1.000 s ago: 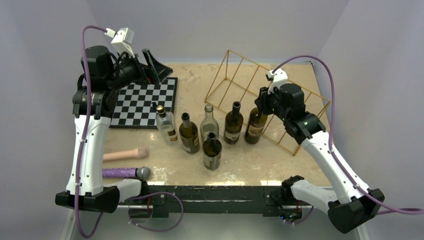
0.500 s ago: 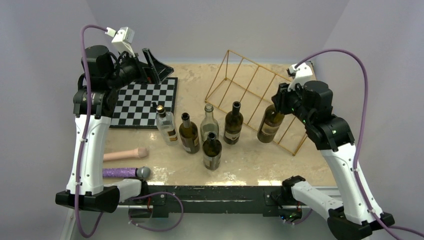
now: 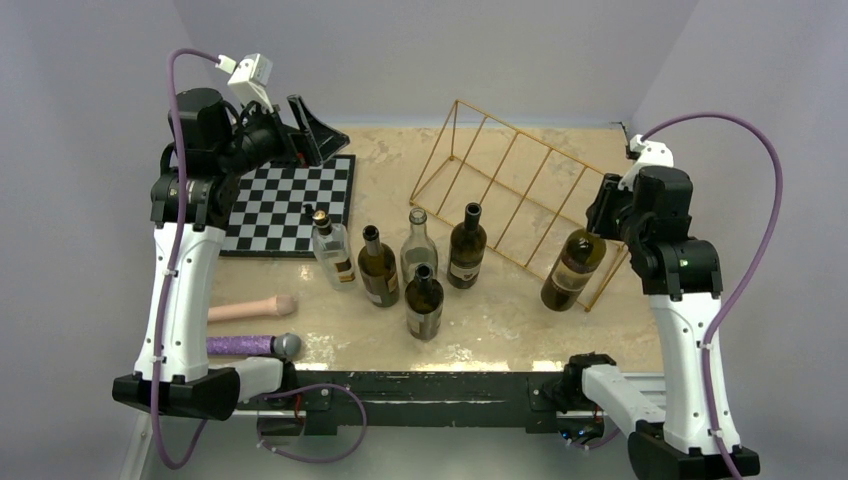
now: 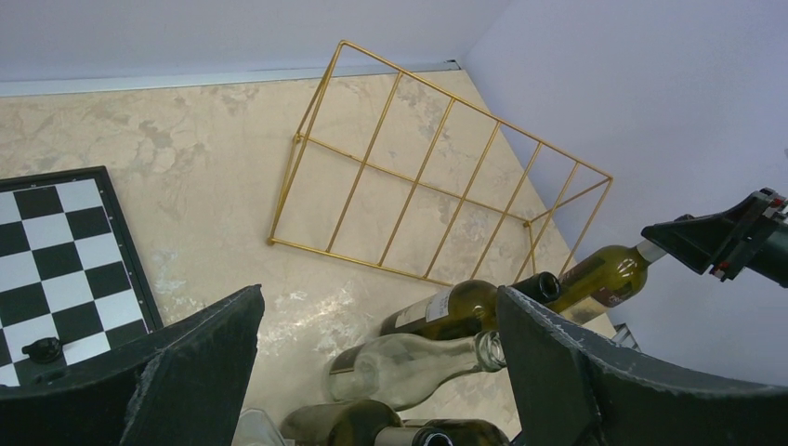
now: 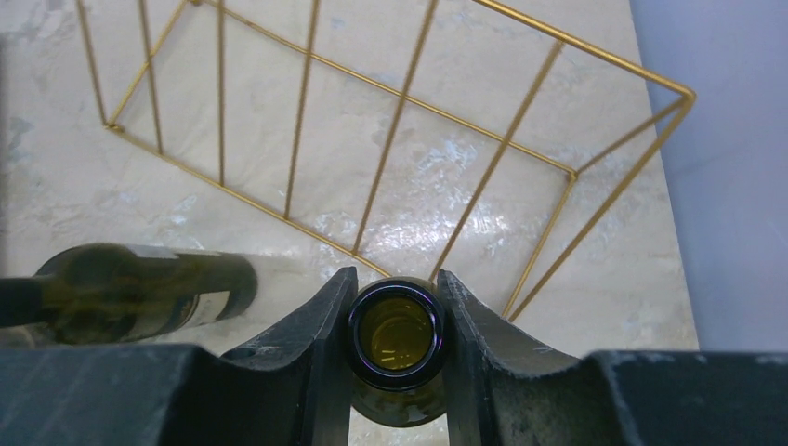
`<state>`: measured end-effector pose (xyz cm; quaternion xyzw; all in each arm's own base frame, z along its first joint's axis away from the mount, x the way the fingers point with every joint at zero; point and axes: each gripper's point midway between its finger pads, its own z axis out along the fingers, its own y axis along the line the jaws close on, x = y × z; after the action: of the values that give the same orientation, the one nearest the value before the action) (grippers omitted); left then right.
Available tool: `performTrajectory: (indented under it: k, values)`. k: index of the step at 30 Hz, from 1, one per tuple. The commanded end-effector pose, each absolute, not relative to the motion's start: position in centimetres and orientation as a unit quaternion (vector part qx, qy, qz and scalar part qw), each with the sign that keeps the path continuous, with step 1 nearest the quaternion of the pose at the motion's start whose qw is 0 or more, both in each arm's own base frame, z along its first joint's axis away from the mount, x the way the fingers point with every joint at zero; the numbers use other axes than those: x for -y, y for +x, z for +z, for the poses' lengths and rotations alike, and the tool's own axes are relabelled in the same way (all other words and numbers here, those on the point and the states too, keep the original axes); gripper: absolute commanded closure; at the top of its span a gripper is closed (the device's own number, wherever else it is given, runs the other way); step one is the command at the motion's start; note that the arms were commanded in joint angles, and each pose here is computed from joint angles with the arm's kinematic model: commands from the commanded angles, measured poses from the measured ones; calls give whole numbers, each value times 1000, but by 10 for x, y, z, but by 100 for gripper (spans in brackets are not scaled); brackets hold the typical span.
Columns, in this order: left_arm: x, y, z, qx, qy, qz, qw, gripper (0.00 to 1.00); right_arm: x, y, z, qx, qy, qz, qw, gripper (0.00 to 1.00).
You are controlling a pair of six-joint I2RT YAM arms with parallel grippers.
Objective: Put the wine bottle on the wine rack
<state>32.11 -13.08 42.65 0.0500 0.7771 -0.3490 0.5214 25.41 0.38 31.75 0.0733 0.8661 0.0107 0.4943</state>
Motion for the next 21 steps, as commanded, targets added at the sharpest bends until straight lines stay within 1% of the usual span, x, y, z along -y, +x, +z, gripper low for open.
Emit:
performTrajectory:
  k: [1,12,16,21]
  values:
    - [128,326,428,-777,46,-344,526,2,18,266,329,-838,146,-9,526,100]
    - [116,331,418,-792,48,-301,529,2,58,279,325,-835,198,-73,508,100]
    - [113,332,416,-795,48,-289,531,2,67,289,325,-829,211,-80,512,100]
    - [112,333,412,-798,46,-287,528,2,77,298,313,-834,231,-91,494,100]
